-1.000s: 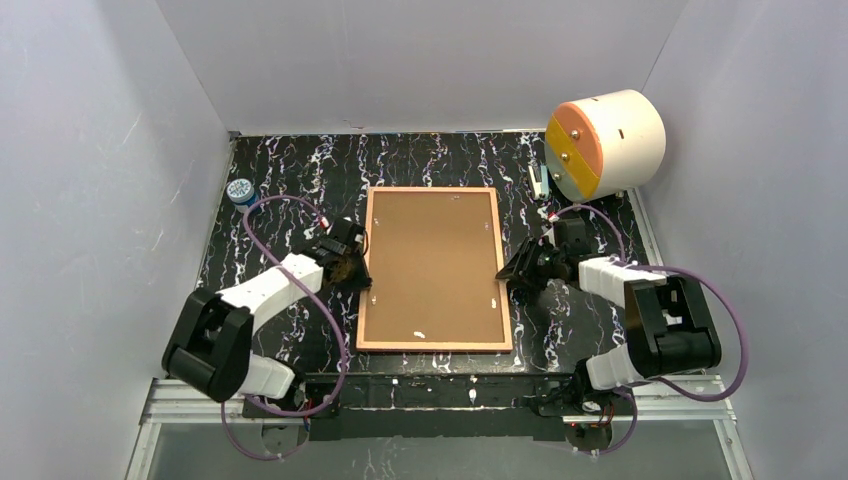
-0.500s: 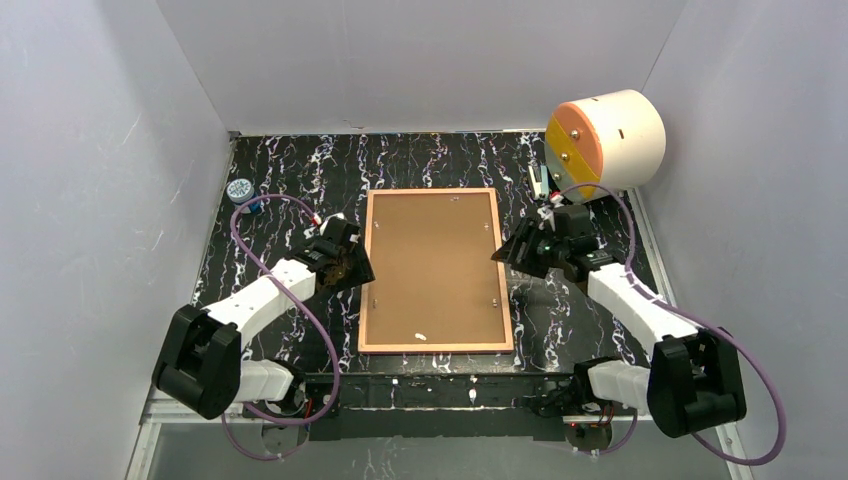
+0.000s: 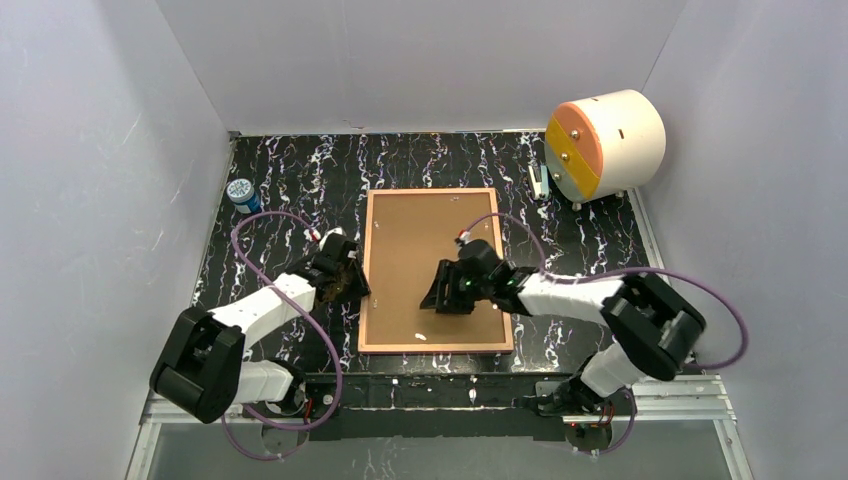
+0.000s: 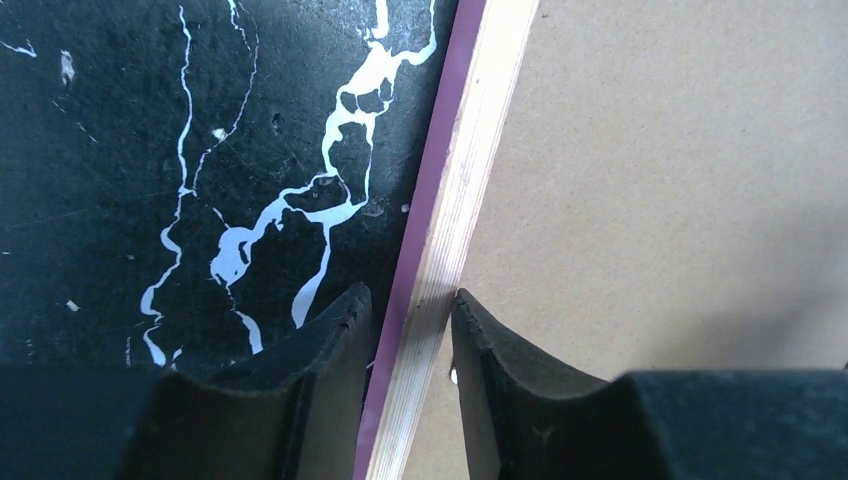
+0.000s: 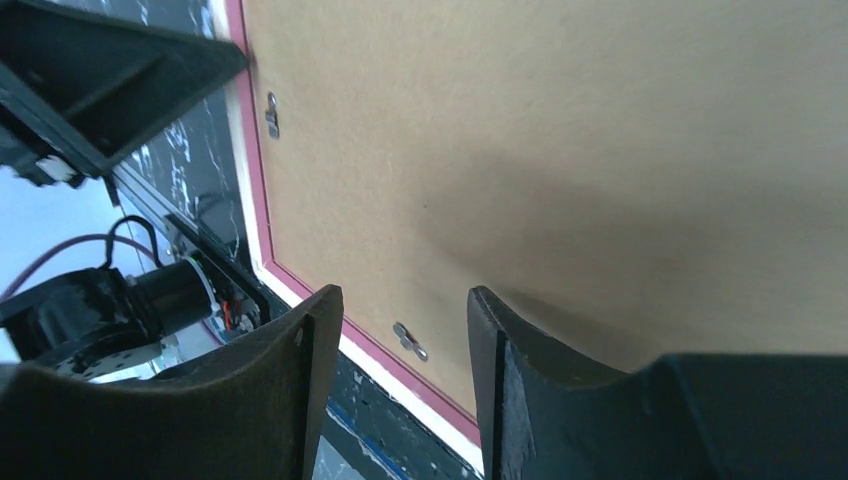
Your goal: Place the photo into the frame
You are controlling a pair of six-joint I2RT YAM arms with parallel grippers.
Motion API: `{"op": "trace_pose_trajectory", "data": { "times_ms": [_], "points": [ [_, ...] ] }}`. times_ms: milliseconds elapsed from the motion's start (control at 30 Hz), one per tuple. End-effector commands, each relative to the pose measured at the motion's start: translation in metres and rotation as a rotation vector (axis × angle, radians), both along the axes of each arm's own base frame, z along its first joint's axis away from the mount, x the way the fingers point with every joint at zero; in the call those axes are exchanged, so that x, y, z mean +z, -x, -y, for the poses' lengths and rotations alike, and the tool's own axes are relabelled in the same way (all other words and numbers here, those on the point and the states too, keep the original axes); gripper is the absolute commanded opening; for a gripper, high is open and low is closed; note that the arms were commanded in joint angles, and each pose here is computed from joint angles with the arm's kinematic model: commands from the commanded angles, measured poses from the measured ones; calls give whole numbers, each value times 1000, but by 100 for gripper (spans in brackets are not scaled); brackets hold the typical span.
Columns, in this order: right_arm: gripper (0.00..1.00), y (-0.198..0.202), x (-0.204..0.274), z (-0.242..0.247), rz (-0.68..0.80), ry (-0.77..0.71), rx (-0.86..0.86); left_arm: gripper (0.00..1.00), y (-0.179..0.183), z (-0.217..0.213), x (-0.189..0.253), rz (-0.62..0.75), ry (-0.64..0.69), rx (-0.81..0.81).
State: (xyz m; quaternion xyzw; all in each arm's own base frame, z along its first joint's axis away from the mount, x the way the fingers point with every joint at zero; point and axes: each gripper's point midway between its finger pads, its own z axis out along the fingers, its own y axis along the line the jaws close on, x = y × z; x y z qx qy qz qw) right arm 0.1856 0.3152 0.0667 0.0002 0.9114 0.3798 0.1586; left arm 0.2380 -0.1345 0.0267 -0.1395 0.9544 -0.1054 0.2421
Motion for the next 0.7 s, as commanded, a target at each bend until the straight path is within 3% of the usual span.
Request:
{"op": "trace_pose_trajectory", "data": {
  "times_ms": [0, 333, 533, 667],
  "points": [
    [55, -5, 10, -49, 25, -99, -42, 32, -2, -3, -4, 50, 13, 33],
    [40, -8, -22, -101, -92, -124, -24, 27, 1, -1, -9, 38, 17, 4],
    [35, -9, -36, -108, -120, -119, -29, 33, -2, -11, 1, 68, -34, 17],
    [29, -2, -45, -115, -157, -122, -2, 23, -6, -12, 4, 83, -38, 22]
  ]
}}
